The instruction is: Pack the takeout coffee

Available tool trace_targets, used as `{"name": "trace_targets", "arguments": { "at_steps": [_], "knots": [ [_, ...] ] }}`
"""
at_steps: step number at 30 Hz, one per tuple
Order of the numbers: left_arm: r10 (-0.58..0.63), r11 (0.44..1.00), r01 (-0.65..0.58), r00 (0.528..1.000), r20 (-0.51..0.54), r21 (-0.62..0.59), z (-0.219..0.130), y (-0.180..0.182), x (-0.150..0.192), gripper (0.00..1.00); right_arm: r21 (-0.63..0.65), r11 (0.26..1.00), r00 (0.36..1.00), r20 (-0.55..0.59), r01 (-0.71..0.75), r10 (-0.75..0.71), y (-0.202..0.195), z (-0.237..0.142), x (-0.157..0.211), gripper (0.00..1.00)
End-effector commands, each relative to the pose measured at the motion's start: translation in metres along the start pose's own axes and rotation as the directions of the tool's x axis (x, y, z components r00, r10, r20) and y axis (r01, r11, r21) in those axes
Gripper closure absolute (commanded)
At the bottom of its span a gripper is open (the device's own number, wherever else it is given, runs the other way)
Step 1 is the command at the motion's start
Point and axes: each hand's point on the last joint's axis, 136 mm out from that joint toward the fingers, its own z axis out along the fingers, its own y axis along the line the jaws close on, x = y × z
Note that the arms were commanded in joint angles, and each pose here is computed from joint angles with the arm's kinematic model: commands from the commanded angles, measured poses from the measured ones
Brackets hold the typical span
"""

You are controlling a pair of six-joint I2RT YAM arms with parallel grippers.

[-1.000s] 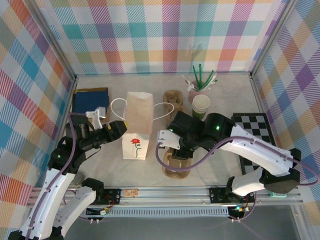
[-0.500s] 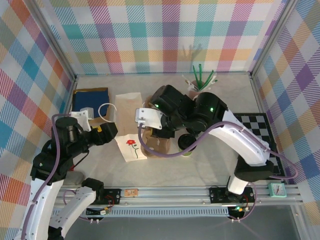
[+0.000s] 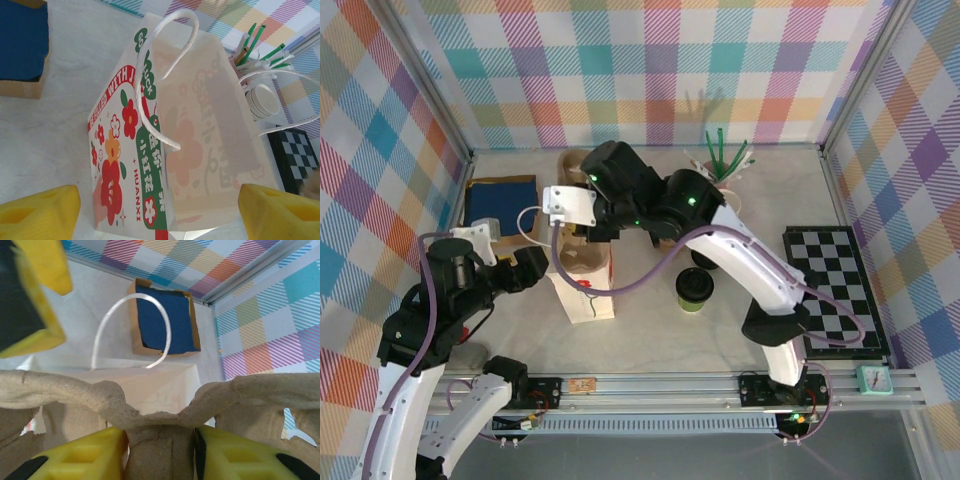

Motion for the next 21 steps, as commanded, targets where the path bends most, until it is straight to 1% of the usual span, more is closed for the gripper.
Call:
{"name": "trace_targets", "arguments": {
  "at_steps": [1,10,16,21],
  "knots": [
    [-0.021,0.999,0.019,0.999,0.031,0.042,0.000,-0.009,-0.010,0.18,0.060,0.998,0.998,0.068,0.014,-0.018,-0.023,0.010,-0.012,0.61],
    [-0.031,0.999,0.031,0.999,0.010,0.037,0.008,-0.005,-0.003,0.19,0.074,0.997,0.998,0.052,0.016,-0.020,-0.037,0.049,0.001,0.61],
    [-0.029,0.999,0.028,0.999,0.021,0.030,0.008,-0.005,-0.006,0.19,0.001,1.000,1.000,-0.022,0.023,-0.023,-0.021,0.070,0.022,0.62],
    [-0.022,0.999,0.021,1.000,0.014,0.027,0.010,-0.005,-0.007,0.20,-0.086,0.996,0.998,-0.058,0.030,-0.035,0.000,0.077,0.033,0.62]
  ]
}}
